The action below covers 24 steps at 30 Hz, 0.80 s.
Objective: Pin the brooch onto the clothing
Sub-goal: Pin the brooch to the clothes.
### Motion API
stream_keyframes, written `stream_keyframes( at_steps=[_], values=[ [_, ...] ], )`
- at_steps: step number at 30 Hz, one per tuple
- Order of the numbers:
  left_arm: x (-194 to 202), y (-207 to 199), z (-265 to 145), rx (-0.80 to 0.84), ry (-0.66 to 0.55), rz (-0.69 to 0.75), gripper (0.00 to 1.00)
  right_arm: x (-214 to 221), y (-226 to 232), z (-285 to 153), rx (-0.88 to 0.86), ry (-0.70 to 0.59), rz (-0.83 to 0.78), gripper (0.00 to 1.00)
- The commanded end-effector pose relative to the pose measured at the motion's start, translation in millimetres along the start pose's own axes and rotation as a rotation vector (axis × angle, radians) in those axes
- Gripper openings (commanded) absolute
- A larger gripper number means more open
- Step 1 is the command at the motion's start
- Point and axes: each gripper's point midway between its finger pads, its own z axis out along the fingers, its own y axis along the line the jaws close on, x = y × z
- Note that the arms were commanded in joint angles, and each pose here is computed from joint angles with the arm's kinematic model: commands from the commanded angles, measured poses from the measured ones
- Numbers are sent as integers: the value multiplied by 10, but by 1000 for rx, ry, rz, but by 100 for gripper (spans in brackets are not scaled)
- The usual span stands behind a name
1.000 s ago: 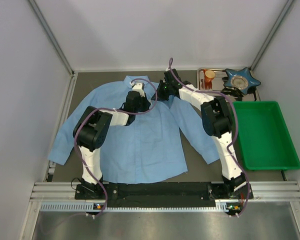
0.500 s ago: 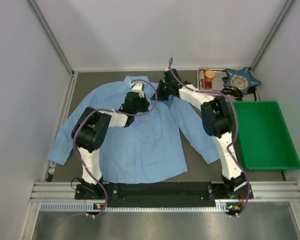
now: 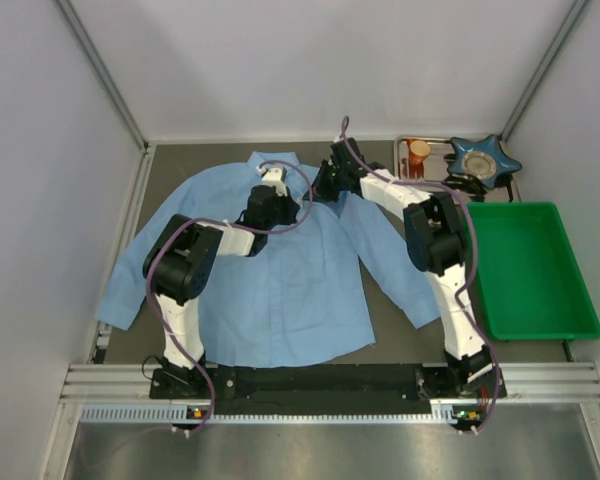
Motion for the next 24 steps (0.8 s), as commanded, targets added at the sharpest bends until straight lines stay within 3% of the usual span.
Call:
stream_keyframes(
  at_steps=[1,9,16,21,24],
  values=[
    [-721,-358,-124,131,-213,12,0,-128,98,-180,-23,-33,22,0],
    [-756,-410,-134,156,-221,19,0,-146,36,-150,-27,-30,42,1],
    [-749,-441,-120,175,-220,14,0,-208,78,-162,-51,-40,29,18],
    [-756,-479,-112,196,-224,5,0,-266,142,-186,-74,-52,12,22],
    [-781,-497,-115,202,-228,-1,0,-312,106,-193,-77,-57,15,34]
  ],
)
